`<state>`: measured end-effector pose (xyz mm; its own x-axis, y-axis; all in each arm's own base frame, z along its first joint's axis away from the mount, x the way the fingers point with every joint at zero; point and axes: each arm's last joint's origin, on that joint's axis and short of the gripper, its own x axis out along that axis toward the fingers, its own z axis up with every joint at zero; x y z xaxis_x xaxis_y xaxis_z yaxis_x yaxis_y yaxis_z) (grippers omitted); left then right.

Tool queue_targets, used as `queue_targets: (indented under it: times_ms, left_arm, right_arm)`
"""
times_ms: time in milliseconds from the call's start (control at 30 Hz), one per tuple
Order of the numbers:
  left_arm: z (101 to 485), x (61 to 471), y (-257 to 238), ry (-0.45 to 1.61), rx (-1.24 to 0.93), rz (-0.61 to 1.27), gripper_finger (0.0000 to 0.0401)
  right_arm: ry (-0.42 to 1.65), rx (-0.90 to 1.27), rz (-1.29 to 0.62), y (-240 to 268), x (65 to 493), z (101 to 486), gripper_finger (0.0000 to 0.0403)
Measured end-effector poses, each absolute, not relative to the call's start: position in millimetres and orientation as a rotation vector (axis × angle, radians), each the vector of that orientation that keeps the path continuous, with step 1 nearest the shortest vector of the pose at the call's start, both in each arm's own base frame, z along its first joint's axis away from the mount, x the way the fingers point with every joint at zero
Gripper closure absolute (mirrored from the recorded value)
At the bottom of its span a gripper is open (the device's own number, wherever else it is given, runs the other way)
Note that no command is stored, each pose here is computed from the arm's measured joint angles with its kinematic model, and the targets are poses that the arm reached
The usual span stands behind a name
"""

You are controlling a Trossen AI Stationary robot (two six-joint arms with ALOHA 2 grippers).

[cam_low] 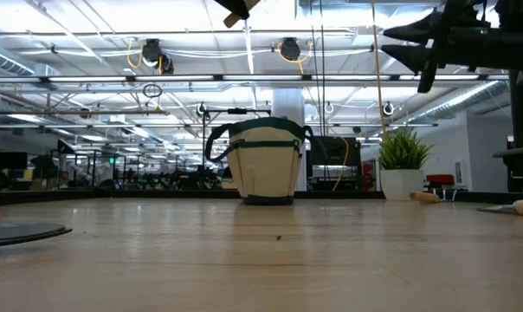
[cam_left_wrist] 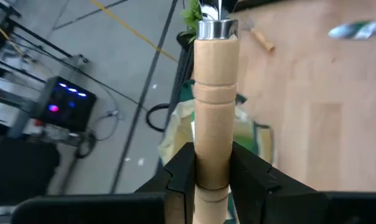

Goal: Pick & Place Garden tools in Gardening bag
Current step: Put the top brown trowel into the gardening bag

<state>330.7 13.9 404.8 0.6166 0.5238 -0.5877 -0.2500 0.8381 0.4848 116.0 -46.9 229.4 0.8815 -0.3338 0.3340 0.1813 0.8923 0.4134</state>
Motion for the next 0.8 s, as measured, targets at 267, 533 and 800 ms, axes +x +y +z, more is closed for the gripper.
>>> queue_targets:
  times_ms: [267, 533, 800]
  left_arm:
    - [399, 338, 17, 0.867, 0.606, 0.503, 0.0327]
    - [401, 342, 19, 0.949, 0.912, 0.585, 0.0327]
    - [412, 348, 20, 0.979, 1.157, 0.626, 0.0327]
  right_arm:
    - [-0.319, 0.252, -0.317, -51, 126, 267, 0.0255]
    - [-0.185, 0.159, -0.344, -57, 141, 310, 0.0239]
    - [-0.160, 0.109, -0.324, -62, 156, 335, 0.0223]
